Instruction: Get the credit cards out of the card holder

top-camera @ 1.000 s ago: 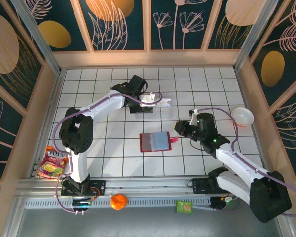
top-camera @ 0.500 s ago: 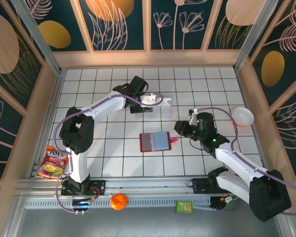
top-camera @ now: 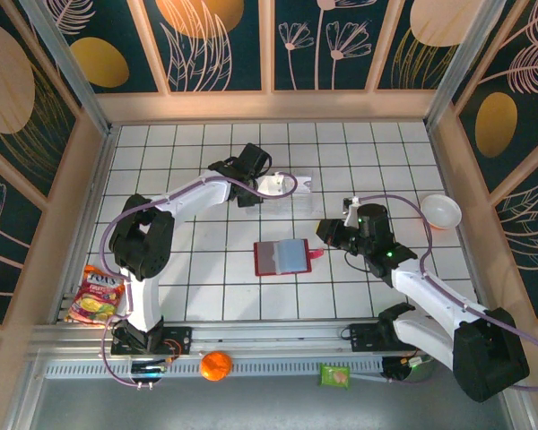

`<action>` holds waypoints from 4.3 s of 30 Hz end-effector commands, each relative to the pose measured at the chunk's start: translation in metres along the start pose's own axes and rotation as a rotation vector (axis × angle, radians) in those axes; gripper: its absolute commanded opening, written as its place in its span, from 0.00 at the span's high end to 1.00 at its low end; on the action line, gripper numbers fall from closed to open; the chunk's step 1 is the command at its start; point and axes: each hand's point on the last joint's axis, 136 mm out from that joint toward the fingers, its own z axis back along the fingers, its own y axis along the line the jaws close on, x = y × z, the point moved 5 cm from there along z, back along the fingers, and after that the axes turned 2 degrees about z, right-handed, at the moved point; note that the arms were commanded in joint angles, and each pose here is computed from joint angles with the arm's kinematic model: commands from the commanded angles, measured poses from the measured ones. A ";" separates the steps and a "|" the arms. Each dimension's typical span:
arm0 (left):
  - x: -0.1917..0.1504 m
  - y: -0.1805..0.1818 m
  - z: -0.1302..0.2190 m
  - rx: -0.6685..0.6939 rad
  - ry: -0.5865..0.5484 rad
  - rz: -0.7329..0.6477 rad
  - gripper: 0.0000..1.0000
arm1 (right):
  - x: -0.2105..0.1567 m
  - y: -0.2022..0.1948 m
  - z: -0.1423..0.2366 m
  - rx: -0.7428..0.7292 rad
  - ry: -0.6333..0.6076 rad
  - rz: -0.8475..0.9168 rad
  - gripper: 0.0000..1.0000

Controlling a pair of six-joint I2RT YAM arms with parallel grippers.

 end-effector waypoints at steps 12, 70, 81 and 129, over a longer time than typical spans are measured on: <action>0.017 0.048 0.030 0.277 -0.092 0.161 0.67 | 0.006 0.006 0.004 0.034 -0.033 0.003 0.82; -0.292 0.036 0.098 1.108 -0.340 1.565 0.01 | 0.076 -0.029 0.057 -0.506 -0.531 0.143 0.01; -0.268 0.019 0.080 0.921 -0.512 1.391 0.01 | 0.082 -0.019 0.073 -0.429 -0.681 0.295 0.01; -0.279 -0.006 0.095 1.043 -0.591 1.416 0.01 | 0.131 -0.147 0.049 -0.605 -0.773 0.507 0.01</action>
